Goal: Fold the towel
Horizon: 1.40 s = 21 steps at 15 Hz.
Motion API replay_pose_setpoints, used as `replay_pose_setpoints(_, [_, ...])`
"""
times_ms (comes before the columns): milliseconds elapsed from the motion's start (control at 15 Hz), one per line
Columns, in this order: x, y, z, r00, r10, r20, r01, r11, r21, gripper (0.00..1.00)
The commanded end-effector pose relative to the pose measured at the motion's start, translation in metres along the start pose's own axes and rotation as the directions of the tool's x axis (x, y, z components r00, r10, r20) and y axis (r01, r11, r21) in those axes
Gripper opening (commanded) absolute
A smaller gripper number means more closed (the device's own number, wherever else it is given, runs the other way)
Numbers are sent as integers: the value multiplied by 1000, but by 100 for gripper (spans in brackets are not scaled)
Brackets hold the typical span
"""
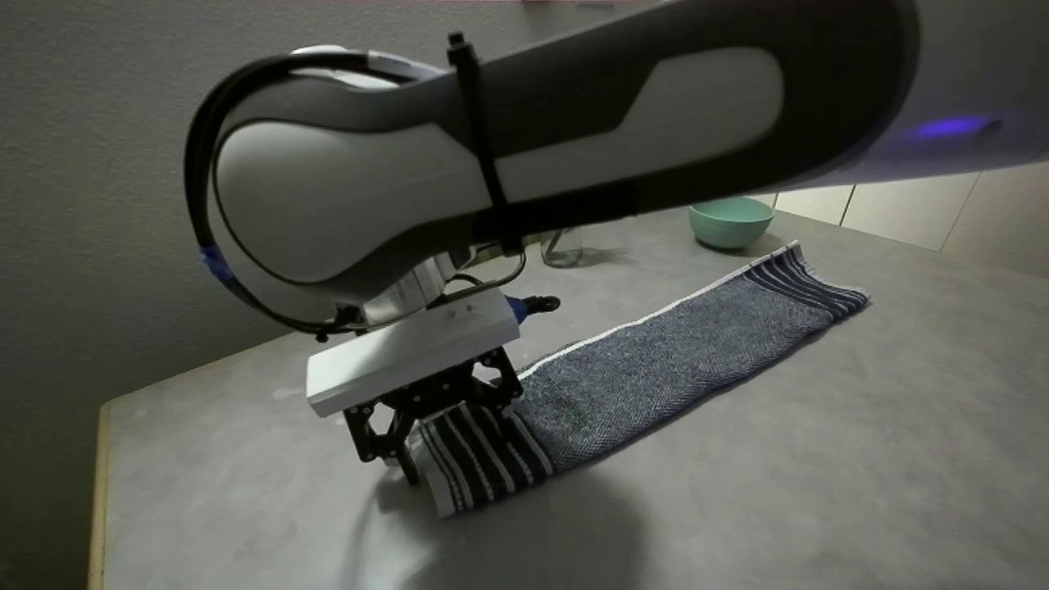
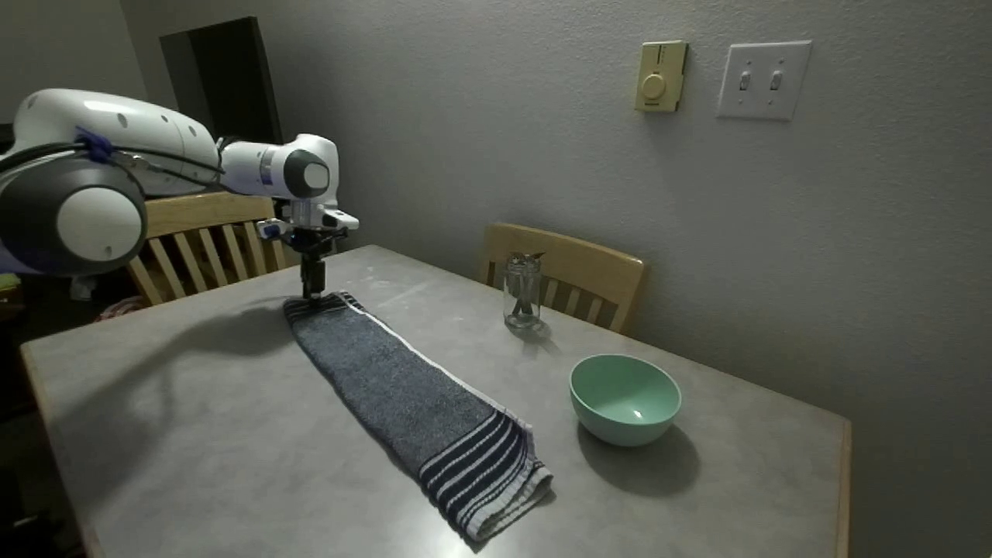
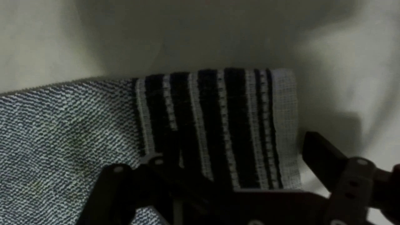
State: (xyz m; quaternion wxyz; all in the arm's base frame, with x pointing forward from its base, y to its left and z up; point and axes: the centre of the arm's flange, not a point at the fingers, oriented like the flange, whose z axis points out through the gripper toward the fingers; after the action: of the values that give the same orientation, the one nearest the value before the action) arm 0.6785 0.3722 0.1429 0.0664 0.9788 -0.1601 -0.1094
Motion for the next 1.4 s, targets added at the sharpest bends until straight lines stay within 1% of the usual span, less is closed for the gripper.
replay_pose_setpoints(0, [5, -4, 12, 998, -3, 66, 4, 1000, -12, 100])
replay_pose_setpoints(333, [3, 3, 7, 1000, 24, 14, -23, 998, -66, 100])
replay_pose_setpoints(400, [3, 4, 6, 999, 34, 3, -33, 997, -74, 91])
replay_pose_setpoints(467, [3, 6, 4, 999, 44, -8, -45, 995, -88, 74])
replay_pose_setpoints(533, [2, 6, 2, 999, 43, -27, -46, 993, -106, 67])
replay_pose_setpoints(600, [2, 6, 0, 999, 40, -36, -43, 993, -109, 60])
replay_pose_setpoints(667, [2, 5, 0, 999, 30, -40, -34, 994, -104, 52])
replay_pose_setpoints(733, [2, 4, 0, 999, 21, -46, -25, 995, -95, 46])
replay_pose_setpoints(800, [2, 3, 1, 999, 13, -45, -17, 996, -87, 38])
replay_pose_setpoints(867, [2, 2, 1, 999, 9, -44, -12, 997, -81, 33])
replay_pose_setpoints(1000, [1, 2, 1, 999, -2, -40, 0, 998, -69, 16])
replay_pose_setpoints(1067, [1, 3, 1, 999, -13, -41, 10, 998, -61, 11])
replay_pose_setpoints(1133, [1, 4, 0, 999, -19, -42, 17, 998, -59, 2])
replay_pose_setpoints(1333, [-1, 6, -3, 998, -41, -54, 38, 998, -50, 0])
